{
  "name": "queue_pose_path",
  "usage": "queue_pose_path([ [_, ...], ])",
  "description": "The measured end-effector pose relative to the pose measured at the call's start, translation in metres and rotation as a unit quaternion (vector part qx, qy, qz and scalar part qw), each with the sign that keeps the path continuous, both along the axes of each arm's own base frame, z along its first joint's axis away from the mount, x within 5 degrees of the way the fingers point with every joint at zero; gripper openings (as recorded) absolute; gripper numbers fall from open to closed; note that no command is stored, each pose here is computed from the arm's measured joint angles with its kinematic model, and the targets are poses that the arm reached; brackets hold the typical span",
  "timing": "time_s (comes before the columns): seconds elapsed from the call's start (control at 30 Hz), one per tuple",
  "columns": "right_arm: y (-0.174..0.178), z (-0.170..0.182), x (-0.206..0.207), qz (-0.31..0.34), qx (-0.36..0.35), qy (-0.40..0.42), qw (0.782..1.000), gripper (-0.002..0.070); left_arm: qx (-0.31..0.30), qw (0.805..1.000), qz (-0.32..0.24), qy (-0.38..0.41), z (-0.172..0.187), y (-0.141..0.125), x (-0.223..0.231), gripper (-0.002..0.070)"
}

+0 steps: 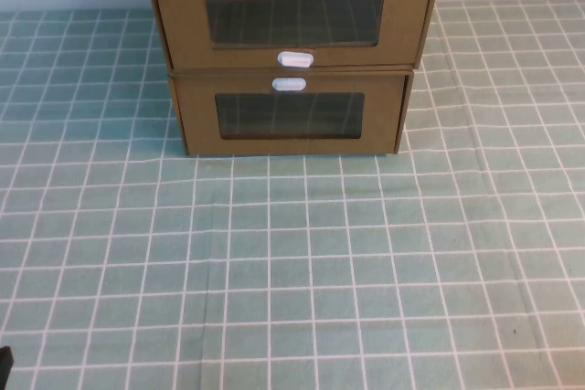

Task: Open the shoe box
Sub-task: 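Pull the top drawer of the cardboard box fully open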

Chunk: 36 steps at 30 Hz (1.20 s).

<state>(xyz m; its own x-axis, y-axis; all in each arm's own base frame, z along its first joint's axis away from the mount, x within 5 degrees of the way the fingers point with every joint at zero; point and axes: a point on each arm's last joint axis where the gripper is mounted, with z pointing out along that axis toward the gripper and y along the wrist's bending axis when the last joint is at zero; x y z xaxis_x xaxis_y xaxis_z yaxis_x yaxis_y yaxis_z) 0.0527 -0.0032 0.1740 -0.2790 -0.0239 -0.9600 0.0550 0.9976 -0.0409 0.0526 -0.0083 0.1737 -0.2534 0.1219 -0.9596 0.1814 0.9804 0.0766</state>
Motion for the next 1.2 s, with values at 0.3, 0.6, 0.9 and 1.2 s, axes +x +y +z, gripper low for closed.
queue_pose_path([
  [0.3,0.000,0.000,0.000,0.000,0.000,0.000,1.000,-0.0013,0.006,1.000,-0.001,-0.002,0.000,0.000,0.000,-0.0005],
  [0.6,0.000,0.000,0.000,0.000,0.000,0.000,1.000,-0.0013,0.007,1.000,-0.002,-0.002,0.000,0.000,0.000,-0.0005],
  [0.9,0.000,0.000,0.000,0.000,0.000,-0.002,1.000,-0.0013,0.008,1.000,-0.003,-0.014,0.002,0.000,0.001,-0.0005],
  [1.2,-0.001,0.036,0.003,-0.005,-0.015,-0.201,0.979,-0.0014,-0.024,0.986,-0.004,-0.162,0.030,-0.001,0.003,-0.0005],
])
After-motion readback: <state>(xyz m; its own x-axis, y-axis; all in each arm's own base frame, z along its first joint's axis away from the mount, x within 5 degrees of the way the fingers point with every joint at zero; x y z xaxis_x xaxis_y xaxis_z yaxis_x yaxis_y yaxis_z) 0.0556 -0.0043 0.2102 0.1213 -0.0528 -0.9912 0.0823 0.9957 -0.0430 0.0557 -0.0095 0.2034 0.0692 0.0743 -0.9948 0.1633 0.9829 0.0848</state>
